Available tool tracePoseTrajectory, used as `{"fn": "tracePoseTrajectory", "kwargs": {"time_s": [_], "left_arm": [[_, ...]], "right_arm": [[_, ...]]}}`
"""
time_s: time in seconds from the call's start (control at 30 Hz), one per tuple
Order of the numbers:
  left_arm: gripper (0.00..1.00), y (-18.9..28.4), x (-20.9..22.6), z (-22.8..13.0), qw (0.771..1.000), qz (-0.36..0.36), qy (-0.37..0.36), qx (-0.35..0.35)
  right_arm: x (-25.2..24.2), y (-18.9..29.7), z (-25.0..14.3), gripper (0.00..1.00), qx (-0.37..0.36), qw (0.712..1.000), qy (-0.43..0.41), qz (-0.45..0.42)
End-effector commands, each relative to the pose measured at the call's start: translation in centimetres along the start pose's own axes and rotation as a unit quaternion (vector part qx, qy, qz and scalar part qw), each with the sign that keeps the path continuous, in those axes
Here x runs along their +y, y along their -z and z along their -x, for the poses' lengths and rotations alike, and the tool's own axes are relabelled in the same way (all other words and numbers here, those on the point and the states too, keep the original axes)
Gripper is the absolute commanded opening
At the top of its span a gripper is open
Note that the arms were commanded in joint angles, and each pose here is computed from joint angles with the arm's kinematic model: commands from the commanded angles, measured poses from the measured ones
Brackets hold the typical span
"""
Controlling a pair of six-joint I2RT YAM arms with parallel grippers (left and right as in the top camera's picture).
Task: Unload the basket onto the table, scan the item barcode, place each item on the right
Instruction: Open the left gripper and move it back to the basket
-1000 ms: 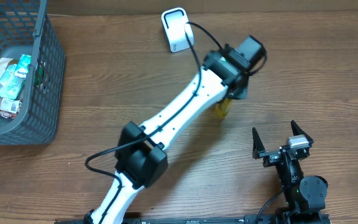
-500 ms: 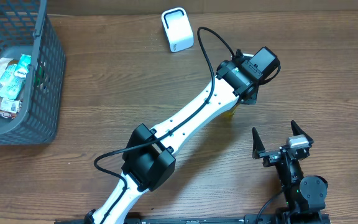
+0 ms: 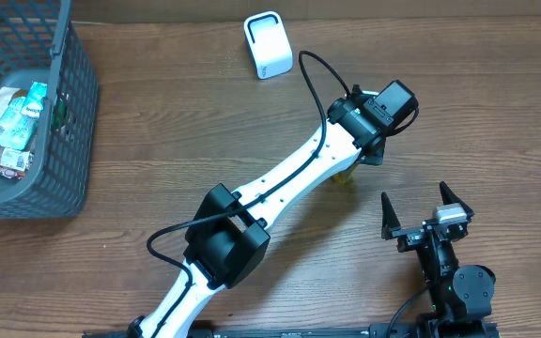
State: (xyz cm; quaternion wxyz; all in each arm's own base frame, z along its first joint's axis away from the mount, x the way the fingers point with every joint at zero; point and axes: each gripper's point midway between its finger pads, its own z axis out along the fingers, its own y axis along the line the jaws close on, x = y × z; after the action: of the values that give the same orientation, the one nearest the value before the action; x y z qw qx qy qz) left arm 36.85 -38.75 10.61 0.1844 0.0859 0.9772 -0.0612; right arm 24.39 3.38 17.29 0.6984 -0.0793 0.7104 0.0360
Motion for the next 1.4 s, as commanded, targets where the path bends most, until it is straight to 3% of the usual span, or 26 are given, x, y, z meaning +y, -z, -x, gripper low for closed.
{"fn": "tracePoseTrajectory", "kwargs": {"time_s": [0.0,0.23,0.4,0.6,0.7,0.93,1.17,1.2,1.23,1.37], "left_arm": [[0.76,-0.1,-0.4,-0.4,1.000,-0.004,0.003,0.005],[0.85,1.8,-0.8,1.4,0.999,-0.021,-0.031,-0.022],[0.89,7.8,-0.8,6.2,0.993,-0.058,-0.042,-0.097],[0.83,15.7,3.3,10.4,0.983,-0.066,-0.037,-0.168],[0.84,18.7,8.0,11.5,0.982,-0.033,-0.010,-0.186],[0.84,27.4,24.4,12.2,0.959,0.108,0.103,-0.242],[0.85,35.3,41.0,8.2,0.899,0.215,0.260,-0.279],[0.96,35.9,42.9,7.5,0.891,0.230,0.274,-0.278],[0.99,36.5,45.0,6.7,0.884,0.247,0.287,-0.275],[1.00,37.0,51.0,4.2,0.871,0.279,0.316,-0.252]], "right_arm": [[-0.2,0.0,-0.3,1.00,0.000,1.000,0.001,-0.006],[-0.2,0.0,-0.3,1.00,0.000,1.000,0.000,-0.006],[-0.2,0.0,-0.3,1.00,0.000,1.000,0.000,-0.006],[-0.2,0.0,-0.3,1.00,0.000,1.000,0.000,-0.006],[-0.2,0.0,-0.3,1.00,0.000,1.000,0.000,-0.006],[-0.2,0.0,-0.3,1.00,0.000,1.000,0.001,-0.006],[-0.2,0.0,-0.3,1.00,0.000,1.000,0.000,-0.006],[-0.2,0.0,-0.3,1.00,0.000,1.000,0.000,-0.006],[-0.2,0.0,-0.3,1.00,0.000,1.000,0.001,-0.006],[-0.2,0.0,-0.3,1.00,0.000,1.000,0.001,-0.006]]}}
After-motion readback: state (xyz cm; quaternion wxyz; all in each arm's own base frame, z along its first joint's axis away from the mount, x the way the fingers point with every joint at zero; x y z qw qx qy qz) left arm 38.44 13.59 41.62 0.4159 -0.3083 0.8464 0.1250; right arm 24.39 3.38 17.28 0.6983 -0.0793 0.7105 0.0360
